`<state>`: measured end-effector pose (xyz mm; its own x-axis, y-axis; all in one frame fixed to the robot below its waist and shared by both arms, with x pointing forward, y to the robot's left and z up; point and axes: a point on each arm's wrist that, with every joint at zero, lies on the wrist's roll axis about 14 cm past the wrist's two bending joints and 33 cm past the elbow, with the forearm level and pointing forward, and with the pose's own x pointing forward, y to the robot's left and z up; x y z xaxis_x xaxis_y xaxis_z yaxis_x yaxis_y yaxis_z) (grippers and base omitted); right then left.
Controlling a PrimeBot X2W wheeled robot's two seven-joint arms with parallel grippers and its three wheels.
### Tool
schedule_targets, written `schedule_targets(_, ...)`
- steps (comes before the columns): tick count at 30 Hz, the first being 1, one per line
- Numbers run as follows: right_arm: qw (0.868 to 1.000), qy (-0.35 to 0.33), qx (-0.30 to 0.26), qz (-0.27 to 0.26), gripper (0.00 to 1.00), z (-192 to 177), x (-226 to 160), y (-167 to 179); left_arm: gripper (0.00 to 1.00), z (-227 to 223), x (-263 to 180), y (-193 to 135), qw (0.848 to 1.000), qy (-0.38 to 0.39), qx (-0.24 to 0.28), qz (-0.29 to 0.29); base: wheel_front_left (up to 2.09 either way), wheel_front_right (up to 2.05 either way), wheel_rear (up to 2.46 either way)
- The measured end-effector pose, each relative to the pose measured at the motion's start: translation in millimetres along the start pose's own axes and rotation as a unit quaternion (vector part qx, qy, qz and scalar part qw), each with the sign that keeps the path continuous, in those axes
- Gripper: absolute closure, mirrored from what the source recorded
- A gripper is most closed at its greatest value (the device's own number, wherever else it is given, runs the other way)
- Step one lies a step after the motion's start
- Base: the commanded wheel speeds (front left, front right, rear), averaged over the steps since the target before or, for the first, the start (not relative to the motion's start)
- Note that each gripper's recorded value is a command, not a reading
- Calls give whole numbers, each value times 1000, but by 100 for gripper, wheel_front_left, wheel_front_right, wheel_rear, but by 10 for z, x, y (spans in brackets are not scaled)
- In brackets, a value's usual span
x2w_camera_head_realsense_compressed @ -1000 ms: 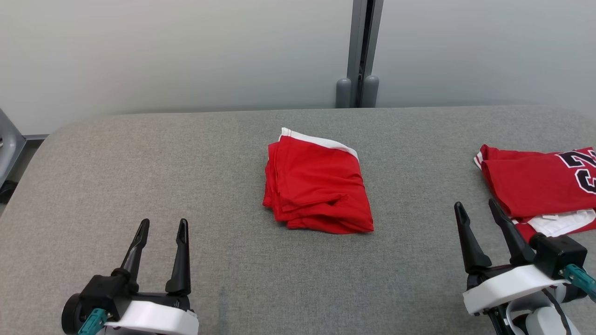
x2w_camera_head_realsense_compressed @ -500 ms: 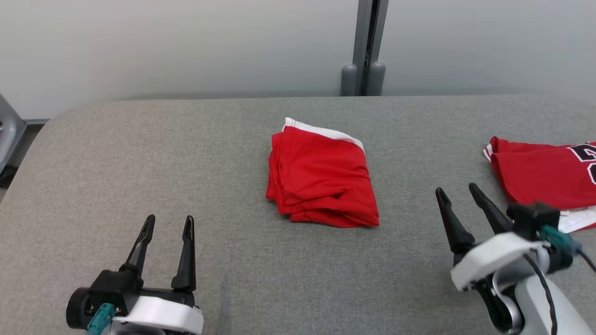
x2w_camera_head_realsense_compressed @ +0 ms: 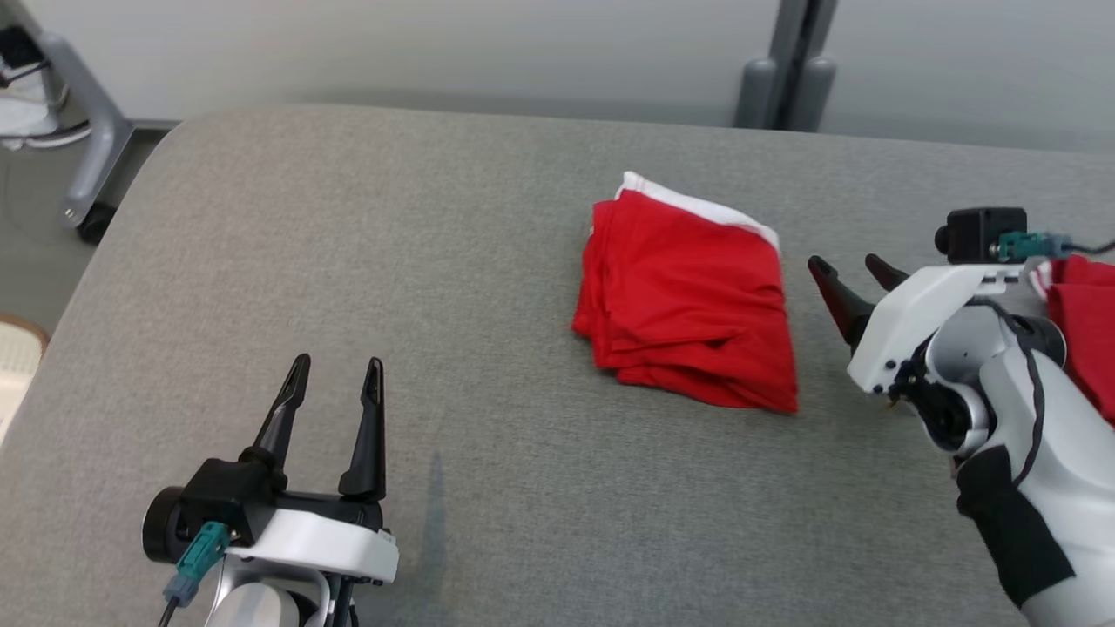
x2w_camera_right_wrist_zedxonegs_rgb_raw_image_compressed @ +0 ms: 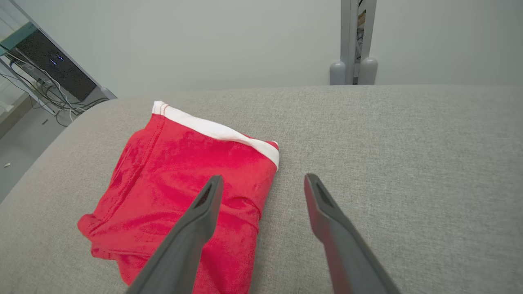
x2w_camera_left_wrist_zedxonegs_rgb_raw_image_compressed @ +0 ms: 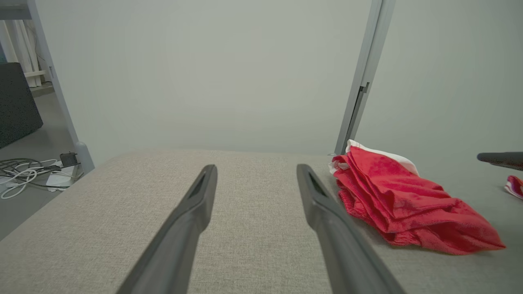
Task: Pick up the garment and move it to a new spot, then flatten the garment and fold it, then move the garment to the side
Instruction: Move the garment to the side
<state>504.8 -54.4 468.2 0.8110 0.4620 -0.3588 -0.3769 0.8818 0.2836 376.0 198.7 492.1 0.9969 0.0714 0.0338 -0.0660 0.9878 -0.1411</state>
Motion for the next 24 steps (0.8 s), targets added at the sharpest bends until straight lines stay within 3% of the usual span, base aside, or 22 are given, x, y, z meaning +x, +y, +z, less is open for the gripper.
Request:
schedule_targets(6, 994, 101, 46, 5, 0, -289, 418, 19, 0, -51, -23, 210, 999, 11, 1, 35, 0, 0, 0)
schedule_targets(11, 979, 190, 69, 1, 0, -699, 539, 34, 0, -95, -100, 369, 998, 21, 4, 61, 0, 0, 0)
schedule_targets(18, 969, 231, 91, 15, 0, -843, 585, 175, 0, -98, -147, 447, 997, 23, 5, 75, 0, 0, 0)
schedule_targets(19, 968, 231, 92, 16, 62, -841, 584, 185, 0, -98, -147, 449, 997, 23, 5, 76, 0, 0, 0)
schedule_targets(20, 970, 225, 94, 18, 100, -821, 590, 201, 0, -98, -146, 447, 997, 23, 5, 75, 0, 0, 0)
schedule_targets(24, 976, 199, 90, 17, 100, -750, 583, 199, 0, -80, -118, 418, 997, 19, 4, 70, 0, 0, 0)
